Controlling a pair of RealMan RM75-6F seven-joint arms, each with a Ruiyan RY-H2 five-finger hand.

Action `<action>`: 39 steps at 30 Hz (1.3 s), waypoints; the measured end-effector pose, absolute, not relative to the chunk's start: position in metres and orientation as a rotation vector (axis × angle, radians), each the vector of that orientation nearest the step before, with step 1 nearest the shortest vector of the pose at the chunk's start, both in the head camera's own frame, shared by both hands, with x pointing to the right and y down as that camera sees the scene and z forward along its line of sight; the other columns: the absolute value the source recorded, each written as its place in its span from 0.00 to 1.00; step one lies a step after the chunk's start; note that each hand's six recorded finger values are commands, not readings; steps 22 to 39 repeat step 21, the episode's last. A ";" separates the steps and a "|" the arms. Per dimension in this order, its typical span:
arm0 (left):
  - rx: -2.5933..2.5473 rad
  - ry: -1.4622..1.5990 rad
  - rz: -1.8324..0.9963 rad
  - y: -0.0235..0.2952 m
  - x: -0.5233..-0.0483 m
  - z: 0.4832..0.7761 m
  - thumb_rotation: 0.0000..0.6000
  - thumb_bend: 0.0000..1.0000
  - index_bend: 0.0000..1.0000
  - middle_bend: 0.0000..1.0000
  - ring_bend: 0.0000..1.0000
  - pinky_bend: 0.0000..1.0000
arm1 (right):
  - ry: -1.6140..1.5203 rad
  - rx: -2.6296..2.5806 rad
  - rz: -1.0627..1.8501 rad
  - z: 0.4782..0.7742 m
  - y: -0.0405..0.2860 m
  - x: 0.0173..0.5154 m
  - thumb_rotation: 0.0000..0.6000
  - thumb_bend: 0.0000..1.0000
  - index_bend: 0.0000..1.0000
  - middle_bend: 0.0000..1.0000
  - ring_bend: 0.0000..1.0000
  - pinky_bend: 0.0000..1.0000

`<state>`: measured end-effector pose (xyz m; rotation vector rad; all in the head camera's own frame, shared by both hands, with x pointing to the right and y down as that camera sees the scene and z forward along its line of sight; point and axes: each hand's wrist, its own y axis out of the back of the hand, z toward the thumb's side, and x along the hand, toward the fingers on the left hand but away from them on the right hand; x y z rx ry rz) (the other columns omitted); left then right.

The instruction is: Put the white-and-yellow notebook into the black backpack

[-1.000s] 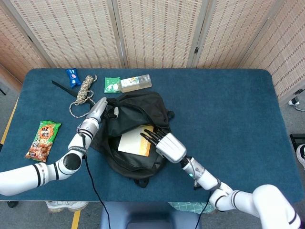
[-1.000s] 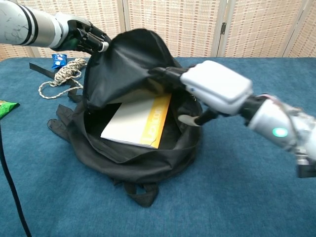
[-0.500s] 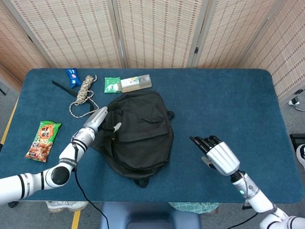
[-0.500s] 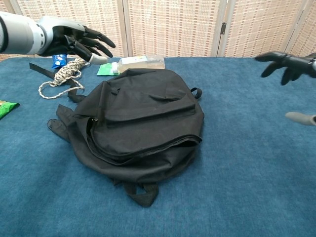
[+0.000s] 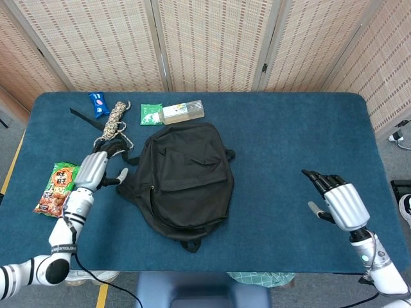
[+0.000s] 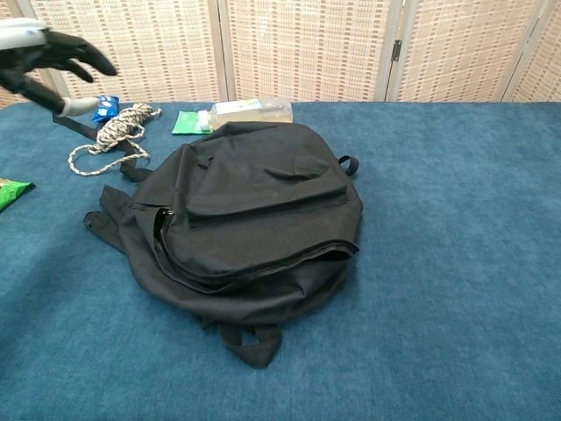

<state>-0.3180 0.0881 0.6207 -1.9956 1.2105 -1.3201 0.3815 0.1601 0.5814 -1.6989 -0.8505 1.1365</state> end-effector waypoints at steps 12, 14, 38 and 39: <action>-1.702 1.214 -1.384 0.180 -0.406 0.590 1.00 0.46 0.30 0.22 0.19 0.00 | -1.034 -1.605 1.348 0.554 0.190 0.443 1.00 0.32 0.02 0.08 0.19 0.17; -1.672 1.217 -1.393 0.195 -0.413 0.583 1.00 0.46 0.30 0.22 0.19 0.00 | -1.060 -1.589 1.377 0.552 0.197 0.451 1.00 0.32 0.02 0.08 0.19 0.17; -1.633 1.202 -1.437 0.233 -0.423 0.566 1.00 0.45 0.29 0.22 0.18 0.00 | -1.111 -1.565 1.418 0.549 0.213 0.463 1.00 0.32 0.02 0.08 0.20 0.17; -1.633 1.202 -1.437 0.233 -0.423 0.566 1.00 0.45 0.29 0.22 0.18 0.00 | -1.111 -1.565 1.418 0.549 0.213 0.463 1.00 0.32 0.02 0.08 0.20 0.17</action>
